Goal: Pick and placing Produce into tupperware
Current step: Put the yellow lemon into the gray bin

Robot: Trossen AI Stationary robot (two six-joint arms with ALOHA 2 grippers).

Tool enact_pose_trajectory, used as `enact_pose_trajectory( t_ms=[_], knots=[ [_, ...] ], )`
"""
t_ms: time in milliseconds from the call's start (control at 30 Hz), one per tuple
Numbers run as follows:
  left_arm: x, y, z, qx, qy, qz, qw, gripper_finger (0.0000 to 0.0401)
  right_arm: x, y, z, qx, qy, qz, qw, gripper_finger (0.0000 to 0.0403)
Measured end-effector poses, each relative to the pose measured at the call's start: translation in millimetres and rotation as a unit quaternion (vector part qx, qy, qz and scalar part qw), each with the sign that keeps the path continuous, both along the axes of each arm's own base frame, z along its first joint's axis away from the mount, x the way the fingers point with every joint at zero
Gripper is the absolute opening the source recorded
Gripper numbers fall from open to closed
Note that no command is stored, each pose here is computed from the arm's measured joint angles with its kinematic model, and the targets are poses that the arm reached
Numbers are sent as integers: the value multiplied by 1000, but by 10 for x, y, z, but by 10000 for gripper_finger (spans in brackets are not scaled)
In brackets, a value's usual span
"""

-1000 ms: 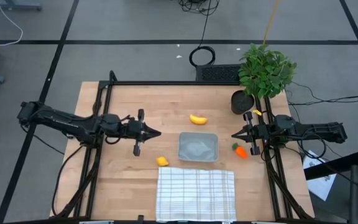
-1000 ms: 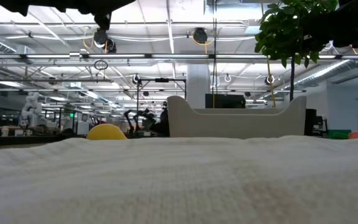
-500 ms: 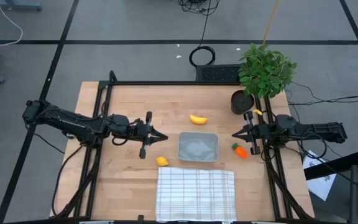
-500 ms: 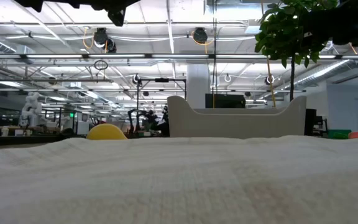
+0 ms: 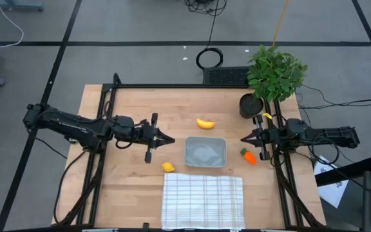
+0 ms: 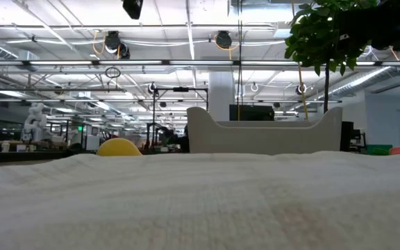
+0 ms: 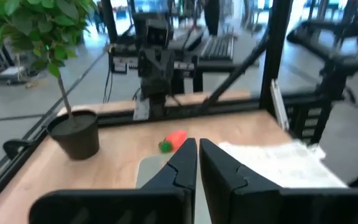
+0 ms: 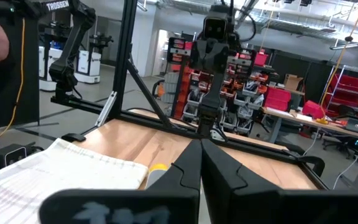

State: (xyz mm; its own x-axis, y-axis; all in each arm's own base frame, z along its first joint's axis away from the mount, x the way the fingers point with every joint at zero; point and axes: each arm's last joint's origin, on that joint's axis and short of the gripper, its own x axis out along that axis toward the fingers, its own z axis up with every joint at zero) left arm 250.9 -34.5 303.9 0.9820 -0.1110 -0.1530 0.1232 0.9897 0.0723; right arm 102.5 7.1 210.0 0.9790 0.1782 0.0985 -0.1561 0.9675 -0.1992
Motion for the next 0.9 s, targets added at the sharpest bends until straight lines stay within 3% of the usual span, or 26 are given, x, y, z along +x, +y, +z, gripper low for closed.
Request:
enact_pose_trajectory(
  t_ms=[300,567,900],
  knots=[
    [-15,9,206,12,60,10,998,24,0,0,-2,-19,-3,-2,1000,0],
    [121,-11,123,-9,125,19,992,24,4,0,-12,0,6,0,1000,0],
    [403,-61,116,8,294,20,955,24,44,1,-44,13,27,1,1000,0]
  ],
)
